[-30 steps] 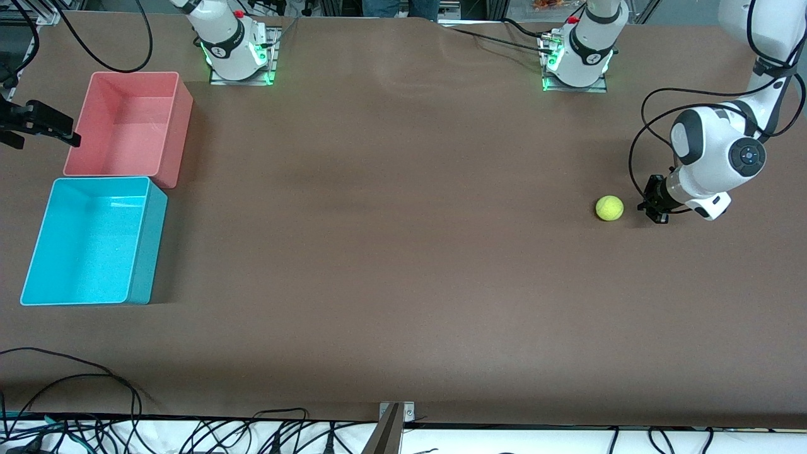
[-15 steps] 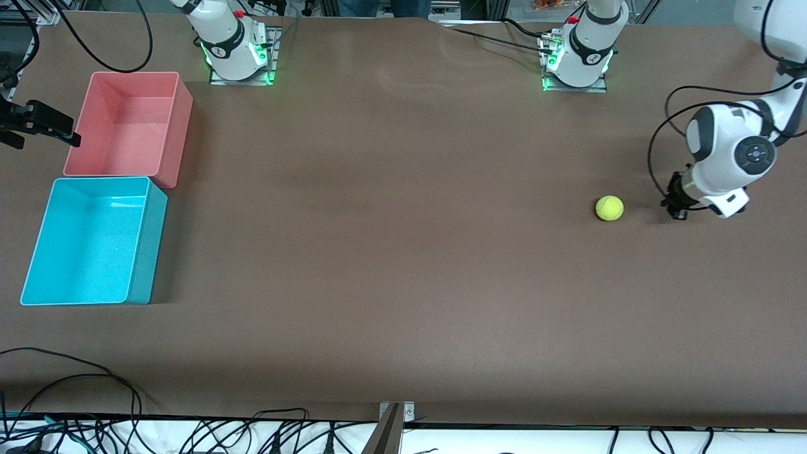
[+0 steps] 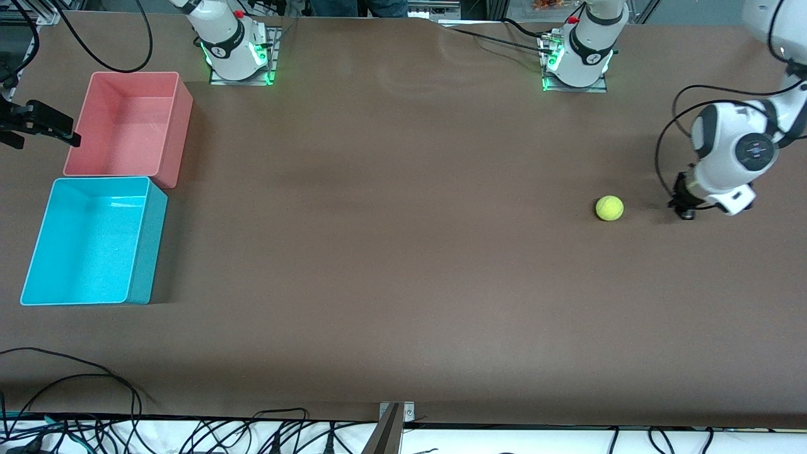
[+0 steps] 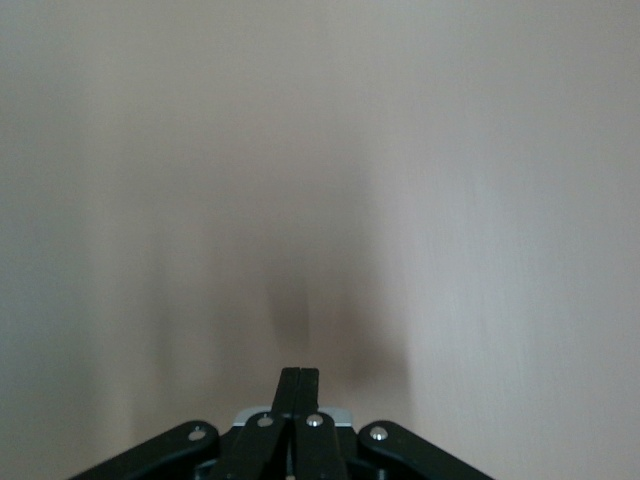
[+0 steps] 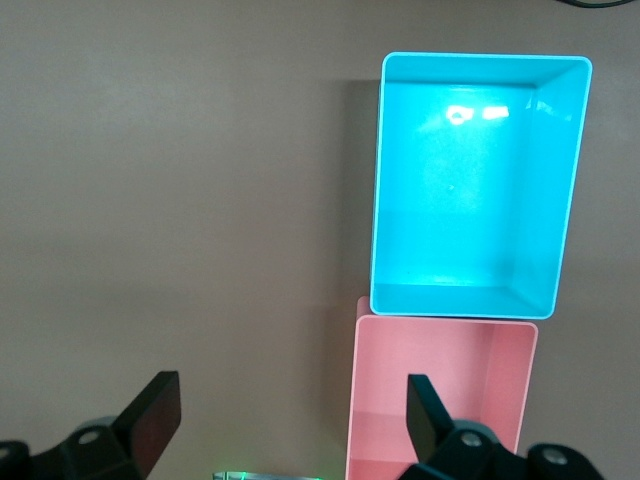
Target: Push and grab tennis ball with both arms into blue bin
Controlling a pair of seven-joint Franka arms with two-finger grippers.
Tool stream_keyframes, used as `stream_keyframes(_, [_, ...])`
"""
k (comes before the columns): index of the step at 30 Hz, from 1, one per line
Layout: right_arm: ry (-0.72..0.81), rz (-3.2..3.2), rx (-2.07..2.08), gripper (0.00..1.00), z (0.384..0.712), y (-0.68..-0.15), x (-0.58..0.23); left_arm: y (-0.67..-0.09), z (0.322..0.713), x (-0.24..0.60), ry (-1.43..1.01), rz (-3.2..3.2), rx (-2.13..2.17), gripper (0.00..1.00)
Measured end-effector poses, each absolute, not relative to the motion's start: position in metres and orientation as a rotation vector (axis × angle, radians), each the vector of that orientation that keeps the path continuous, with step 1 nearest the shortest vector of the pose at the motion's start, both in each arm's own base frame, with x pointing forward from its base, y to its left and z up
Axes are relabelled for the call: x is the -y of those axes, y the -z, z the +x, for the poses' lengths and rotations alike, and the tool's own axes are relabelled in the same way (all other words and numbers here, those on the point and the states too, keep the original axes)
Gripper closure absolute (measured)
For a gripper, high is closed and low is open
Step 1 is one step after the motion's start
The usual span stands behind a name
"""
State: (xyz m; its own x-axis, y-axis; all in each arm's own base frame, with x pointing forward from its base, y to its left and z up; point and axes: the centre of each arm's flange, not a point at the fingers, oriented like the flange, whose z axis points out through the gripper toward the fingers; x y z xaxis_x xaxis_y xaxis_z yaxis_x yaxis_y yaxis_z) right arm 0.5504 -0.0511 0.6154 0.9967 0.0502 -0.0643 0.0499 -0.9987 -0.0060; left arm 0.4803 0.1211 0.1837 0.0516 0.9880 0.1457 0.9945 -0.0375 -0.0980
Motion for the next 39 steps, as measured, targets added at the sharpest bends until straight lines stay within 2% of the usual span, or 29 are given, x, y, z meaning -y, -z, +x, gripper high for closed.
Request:
stream_keyframes(8, [-0.101,-3.135,0.079,0.0,0.55,-0.615,0.051,-0.182,0.483,0.034,0.018,-2.131,2.158,0.99])
stream_keyframes(12, [-0.101,-3.135,0.079,0.0,0.55,-0.615,0.051,-0.185,0.479,0.061,0.004,-2.135,2.135,0.99])
stream_keyframes(17, [-0.101,-3.135,0.079,0.0,0.55,-0.615,0.051,-0.187,0.482,0.034,-0.004,-2.165,2.086,0.99])
stream_keyframes(28, [-0.101,-3.135,0.079,0.0,0.55,-0.615,0.051,-0.229,0.509,-0.098,-0.027,-2.371,1.769,0.99])
stream_keyframes(34, [-0.101,-3.135,0.068,0.0,0.55,-0.615,0.051,-0.284,0.545,-0.119,-0.093,-2.49,1.561,0.99])
stream_keyframes(39, [-0.145,-3.134,0.009,0.0,0.549,-0.612,0.042,-0.357,0.577,-0.133,-0.191,-2.669,1.362,0.99])
